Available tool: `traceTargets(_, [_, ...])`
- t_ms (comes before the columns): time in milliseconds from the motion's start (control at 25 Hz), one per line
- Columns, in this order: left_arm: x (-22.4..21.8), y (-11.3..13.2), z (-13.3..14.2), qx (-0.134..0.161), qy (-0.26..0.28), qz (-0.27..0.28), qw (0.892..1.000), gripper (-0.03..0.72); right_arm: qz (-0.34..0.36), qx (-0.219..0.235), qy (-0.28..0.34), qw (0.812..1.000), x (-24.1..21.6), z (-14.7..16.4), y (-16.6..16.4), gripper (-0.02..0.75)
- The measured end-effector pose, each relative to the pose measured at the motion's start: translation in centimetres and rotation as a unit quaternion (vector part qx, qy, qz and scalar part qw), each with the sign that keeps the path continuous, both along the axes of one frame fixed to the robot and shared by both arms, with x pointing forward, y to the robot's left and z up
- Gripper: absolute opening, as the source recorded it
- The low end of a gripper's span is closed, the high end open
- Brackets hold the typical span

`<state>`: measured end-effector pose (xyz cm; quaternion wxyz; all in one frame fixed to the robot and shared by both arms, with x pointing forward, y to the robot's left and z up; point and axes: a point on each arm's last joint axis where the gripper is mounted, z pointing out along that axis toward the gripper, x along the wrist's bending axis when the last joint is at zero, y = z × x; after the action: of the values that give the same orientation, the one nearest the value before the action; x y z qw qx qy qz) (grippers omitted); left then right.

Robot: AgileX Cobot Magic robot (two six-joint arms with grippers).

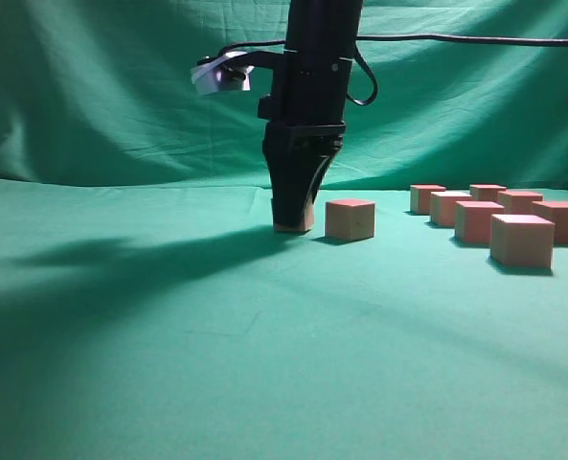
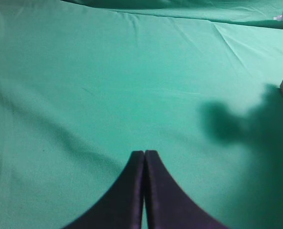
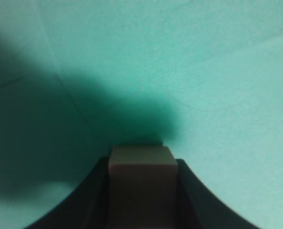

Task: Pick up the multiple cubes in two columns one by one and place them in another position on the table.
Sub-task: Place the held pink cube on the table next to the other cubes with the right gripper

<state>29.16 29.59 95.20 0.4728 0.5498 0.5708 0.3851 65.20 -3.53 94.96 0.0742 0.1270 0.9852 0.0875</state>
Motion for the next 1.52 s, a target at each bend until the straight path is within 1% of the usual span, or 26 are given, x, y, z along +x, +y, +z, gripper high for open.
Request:
traceTargets(240, [0.00,0.00,0.00,0.000,0.000,0.000,1.000,0.000,0.000,0.008,0.005,1.000,-0.09,0.01,0.15,0.272])
traceTargets(720, [0.00,0.00,0.00,0.000,0.000,0.000,1.000,0.000,0.008,0.006,0.008,1.000,-0.04,-0.33,0.20,0.272])
traceTargets(960, [0.00,0.00,0.00,0.000,0.000,0.000,1.000,0.000,0.013,-0.010,-0.001,1.000,0.06,-0.32,0.03,0.272])
traceTargets(1520, [0.00,0.00,0.00,0.000,0.000,0.000,1.000,0.000,0.018,-0.025,-0.005,1.000,0.09,-0.33,-0.16,0.272])
